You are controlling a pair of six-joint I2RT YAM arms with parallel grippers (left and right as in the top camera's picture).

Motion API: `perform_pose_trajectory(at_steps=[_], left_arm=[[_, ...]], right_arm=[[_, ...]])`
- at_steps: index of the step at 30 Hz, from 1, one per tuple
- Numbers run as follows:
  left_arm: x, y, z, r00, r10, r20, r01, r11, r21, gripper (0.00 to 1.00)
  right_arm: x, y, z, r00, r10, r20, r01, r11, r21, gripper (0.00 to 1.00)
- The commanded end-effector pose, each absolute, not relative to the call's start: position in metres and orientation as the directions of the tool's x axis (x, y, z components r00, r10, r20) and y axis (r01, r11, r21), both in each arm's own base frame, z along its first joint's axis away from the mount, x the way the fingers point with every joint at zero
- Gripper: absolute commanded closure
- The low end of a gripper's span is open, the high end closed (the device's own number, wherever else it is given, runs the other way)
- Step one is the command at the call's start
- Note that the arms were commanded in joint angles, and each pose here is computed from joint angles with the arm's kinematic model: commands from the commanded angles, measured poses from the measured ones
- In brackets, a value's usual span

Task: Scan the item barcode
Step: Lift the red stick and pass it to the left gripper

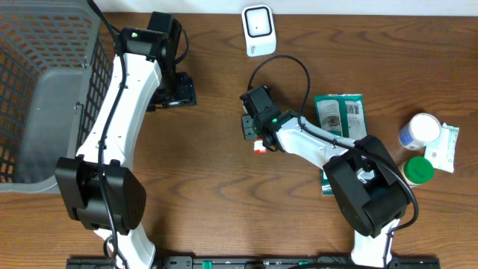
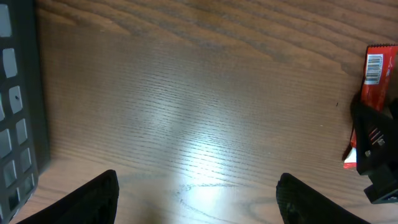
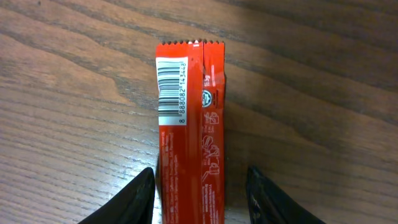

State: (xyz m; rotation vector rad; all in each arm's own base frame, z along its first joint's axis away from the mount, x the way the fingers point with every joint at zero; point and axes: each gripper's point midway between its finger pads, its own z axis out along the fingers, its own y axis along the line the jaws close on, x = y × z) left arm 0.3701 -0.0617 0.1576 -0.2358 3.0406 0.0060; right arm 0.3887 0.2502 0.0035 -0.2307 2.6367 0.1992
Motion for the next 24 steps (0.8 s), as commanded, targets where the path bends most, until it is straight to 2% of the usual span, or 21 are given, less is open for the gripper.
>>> perform_pose_trajectory(at_steps=[1, 3, 5, 6, 8, 14, 18, 22, 24], left_arm=[[0.370, -0.062, 0.160, -0.984, -0.147, -0.096, -0.147, 0.989, -0.014, 0.23], [0.370, -0.063, 0.160, -0.984, -0.147, -0.098, -0.147, 0.989, -0.015, 0.22], [0.370, -0.063, 0.160, -0.984, -0.147, -0.098, -0.147, 0.989, -0.015, 0.23], [0.370, -0.063, 0.160, -0.984, -0.147, -0.098, -0.147, 0.989, -0.015, 0.23], [0.370, -0.063, 0.160, -0.984, -0.147, -0.098, -0.147, 0.989, -0.015, 0.23], [0.371, -0.063, 0.160, -0.984, -0.147, -0.099, -0.147, 0.989, -0.015, 0.22], [0.369, -0.071, 0.160, -0.989, -0.123, -0.086, -0.118, 0.991, -0.061, 0.23], [0.365, -0.107, 0.165, -0.997, 0.034, -0.074, 0.052, 0.966, -0.253, 0.23], [0.358, -0.137, 0.176, -0.982, 0.161, -0.102, 0.189, 0.888, -0.420, 0.23]], right_arm=[[0.387, 0.250, -0.002, -0.873, -0.129, -0.470, -0.192, 0.978, 0.088, 0.58], [0.387, 0.251, -0.002, -0.873, -0.129, -0.469, -0.193, 0.977, 0.090, 0.59], [0.388, 0.250, -0.002, -0.871, -0.126, -0.475, -0.190, 0.978, 0.088, 0.73], [0.389, 0.249, -0.001, -0.870, -0.123, -0.477, -0.188, 0.978, 0.090, 0.84], [0.390, 0.248, -0.001, -0.871, -0.120, -0.476, -0.184, 0.979, 0.090, 0.96], [0.390, 0.248, 0.000, -0.870, -0.120, -0.478, -0.185, 0.978, 0.091, 0.99], [0.395, 0.244, 0.033, -0.855, -0.090, -0.510, -0.177, 0.976, 0.125, 0.99], [0.398, 0.232, 0.091, -0.845, 0.029, -0.535, -0.136, 0.954, 0.266, 0.99], [0.395, 0.228, 0.130, -0.851, 0.101, -0.515, -0.145, 0.898, 0.416, 0.99]])
